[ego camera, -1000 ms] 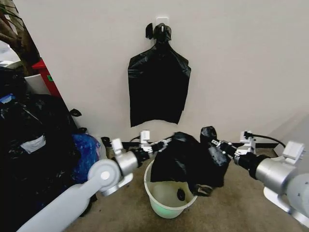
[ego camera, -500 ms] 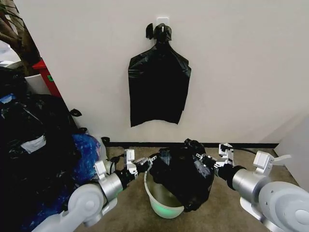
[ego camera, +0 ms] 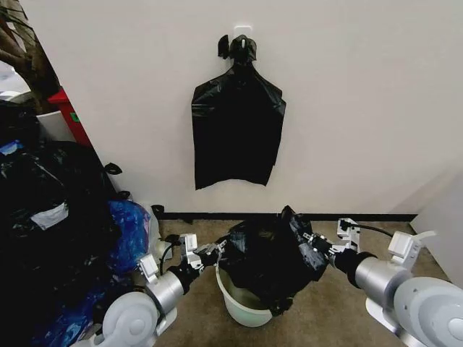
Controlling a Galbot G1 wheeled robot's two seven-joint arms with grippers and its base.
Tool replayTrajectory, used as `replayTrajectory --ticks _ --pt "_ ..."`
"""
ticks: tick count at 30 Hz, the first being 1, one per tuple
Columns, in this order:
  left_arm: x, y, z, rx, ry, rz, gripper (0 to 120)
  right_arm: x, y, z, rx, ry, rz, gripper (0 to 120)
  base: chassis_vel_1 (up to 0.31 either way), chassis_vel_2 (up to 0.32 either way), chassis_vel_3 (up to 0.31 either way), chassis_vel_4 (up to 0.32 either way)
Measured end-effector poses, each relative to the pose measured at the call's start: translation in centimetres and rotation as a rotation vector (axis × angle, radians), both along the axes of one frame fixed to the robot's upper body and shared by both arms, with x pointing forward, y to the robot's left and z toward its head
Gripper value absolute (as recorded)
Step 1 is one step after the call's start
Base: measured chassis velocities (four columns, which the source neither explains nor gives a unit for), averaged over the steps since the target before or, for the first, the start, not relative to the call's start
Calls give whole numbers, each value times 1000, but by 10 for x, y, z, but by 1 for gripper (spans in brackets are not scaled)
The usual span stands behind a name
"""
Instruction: Place the garbage bag over the trash bin.
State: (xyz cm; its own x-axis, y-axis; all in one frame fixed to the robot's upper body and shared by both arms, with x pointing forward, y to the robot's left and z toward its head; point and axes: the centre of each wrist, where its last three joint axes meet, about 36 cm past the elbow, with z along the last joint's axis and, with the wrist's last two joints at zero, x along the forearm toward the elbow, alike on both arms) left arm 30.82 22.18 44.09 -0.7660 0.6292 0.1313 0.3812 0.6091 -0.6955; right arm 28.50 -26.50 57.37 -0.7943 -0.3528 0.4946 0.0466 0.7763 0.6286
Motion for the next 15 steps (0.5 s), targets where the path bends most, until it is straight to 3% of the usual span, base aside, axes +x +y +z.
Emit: replayTrajectory --ticks 7,15 --pt "-24 8 19 26 -36 75 0 -4 8 -8 7 63 -65 0 0 0 0 0" --pt "-24 30 31 63 -53 80 0 -2 11 -8 12 63 -92 0 0 0 0 0"
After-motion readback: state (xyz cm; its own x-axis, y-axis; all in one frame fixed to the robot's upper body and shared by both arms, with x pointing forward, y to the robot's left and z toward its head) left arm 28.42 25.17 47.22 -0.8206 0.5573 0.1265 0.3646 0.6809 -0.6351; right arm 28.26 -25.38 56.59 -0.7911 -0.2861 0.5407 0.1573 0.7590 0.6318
